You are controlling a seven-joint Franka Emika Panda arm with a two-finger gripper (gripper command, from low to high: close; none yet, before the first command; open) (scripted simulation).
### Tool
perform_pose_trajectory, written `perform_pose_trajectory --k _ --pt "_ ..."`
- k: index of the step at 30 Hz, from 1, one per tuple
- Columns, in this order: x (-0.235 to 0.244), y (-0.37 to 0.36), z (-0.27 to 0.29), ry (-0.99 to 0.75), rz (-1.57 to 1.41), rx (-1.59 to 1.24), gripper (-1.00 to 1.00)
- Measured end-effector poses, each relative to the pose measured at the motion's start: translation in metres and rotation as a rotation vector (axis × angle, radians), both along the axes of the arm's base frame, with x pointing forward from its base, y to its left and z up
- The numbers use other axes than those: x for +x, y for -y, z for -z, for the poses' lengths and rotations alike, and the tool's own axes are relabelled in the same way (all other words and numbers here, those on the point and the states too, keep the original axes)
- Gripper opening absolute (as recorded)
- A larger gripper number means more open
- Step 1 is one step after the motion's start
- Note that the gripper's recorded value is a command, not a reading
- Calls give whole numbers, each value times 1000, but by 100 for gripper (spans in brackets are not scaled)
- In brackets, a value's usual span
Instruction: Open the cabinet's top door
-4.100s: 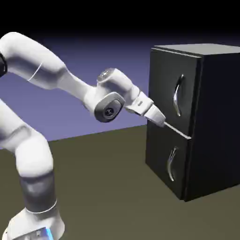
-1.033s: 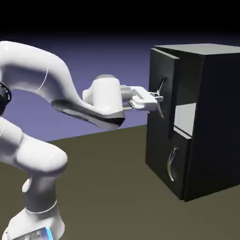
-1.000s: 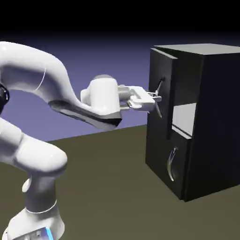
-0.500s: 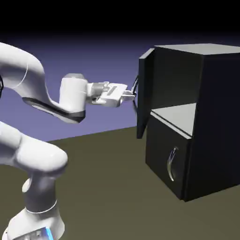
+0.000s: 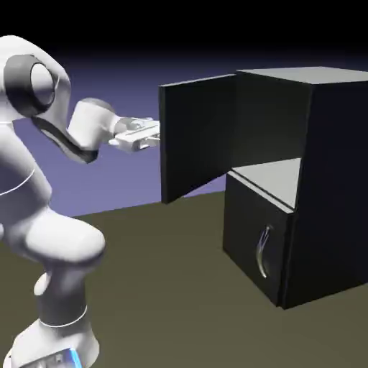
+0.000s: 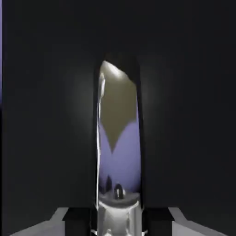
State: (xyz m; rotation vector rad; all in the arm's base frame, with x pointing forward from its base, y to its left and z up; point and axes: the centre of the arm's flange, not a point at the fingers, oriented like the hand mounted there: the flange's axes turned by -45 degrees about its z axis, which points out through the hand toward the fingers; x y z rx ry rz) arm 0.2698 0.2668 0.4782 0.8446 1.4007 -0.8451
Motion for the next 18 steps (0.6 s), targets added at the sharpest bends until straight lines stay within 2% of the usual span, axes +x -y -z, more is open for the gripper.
perform_pose_trajectory --k 18 --pt "27 -120 0 0 407 0 -100"
